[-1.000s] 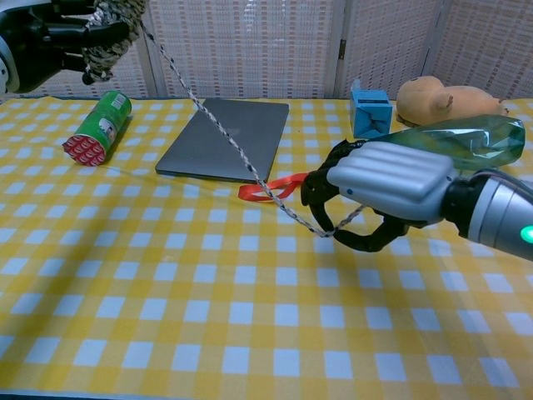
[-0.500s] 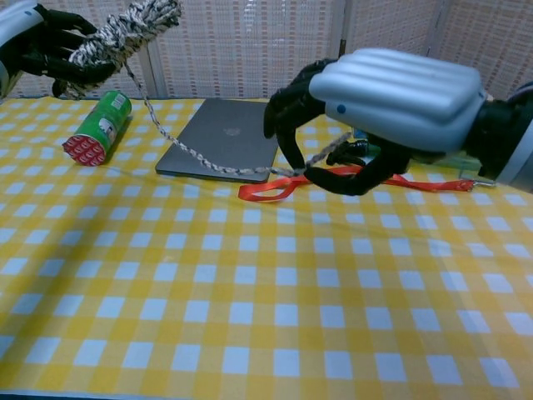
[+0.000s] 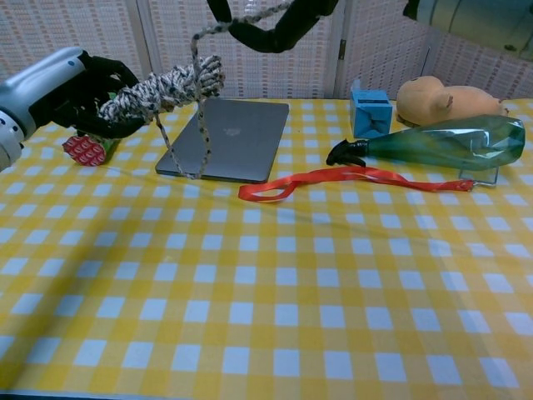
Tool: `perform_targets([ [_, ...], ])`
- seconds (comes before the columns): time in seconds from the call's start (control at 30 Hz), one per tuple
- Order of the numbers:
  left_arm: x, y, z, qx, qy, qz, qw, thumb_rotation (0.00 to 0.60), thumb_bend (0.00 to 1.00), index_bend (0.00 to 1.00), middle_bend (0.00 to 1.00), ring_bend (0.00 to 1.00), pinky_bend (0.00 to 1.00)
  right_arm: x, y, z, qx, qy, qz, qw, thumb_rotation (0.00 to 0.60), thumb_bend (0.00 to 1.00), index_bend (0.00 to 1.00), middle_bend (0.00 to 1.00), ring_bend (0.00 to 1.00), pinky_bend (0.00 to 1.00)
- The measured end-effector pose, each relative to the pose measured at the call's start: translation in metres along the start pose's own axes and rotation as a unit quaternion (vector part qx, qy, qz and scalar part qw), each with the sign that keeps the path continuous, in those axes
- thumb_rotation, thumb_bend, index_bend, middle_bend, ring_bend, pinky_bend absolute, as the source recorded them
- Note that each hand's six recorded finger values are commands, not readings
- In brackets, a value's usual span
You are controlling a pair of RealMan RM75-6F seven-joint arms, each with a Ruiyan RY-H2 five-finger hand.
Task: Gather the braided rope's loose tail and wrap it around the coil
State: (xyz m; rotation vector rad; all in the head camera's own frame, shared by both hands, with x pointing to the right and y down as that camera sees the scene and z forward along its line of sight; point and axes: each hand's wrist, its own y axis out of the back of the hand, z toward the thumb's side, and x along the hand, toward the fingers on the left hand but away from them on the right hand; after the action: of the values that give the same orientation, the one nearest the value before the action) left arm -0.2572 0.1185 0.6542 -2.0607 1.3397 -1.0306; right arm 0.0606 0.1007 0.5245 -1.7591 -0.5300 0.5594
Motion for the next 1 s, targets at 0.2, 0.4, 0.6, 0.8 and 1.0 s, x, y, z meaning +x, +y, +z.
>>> perform_targets([
  [0.2,-0.012,-0.012,0.014,0.0,-0.04,-0.018,0.9991,0.6,0.76,0.82,0.77,0.71,0.8,-0.019,0.0,0.002,-0.004,-0.011,0.0,0.9999,0.6,0.52,0.64,0.29,0.24,0.16],
  [0.4,-0.025,-0.023,0.037,-0.026,-0.087,-0.043,0.9949,0.6,0.76,0.82,0.77,0.71,0.8,-0.036,-0.008,-0.003,-0.006,-0.035,0.006,0.9994,0.6,0.52,0.64,0.28,0.23,0.16],
  [0.6,-0.032,-0.026,0.052,-0.087,-0.119,-0.068,0.9867,0.6,0.76,0.82,0.77,0.71,0.8,-0.04,-0.012,-0.025,-0.01,-0.07,0.007,0.9974,0.6,0.52,0.64,0.28,0.23,0.16],
  [0.8,-0.036,-0.025,0.058,-0.167,-0.138,-0.094,0.9719,0.6,0.76,0.82,0.77,0.71,0.8,-0.031,-0.017,-0.052,-0.028,-0.106,0.009,0.9939,0.6,0.52,0.64,0.28,0.23,0.16],
  [1.0,-0.038,-0.02,0.063,-0.261,-0.141,-0.123,0.9472,0.6,0.76,0.82,0.77,0.71,0.8,-0.018,-0.034,-0.075,-0.046,-0.131,0.022,0.9901,0.6,0.52,0.64,0.28,0.23,0.16],
])
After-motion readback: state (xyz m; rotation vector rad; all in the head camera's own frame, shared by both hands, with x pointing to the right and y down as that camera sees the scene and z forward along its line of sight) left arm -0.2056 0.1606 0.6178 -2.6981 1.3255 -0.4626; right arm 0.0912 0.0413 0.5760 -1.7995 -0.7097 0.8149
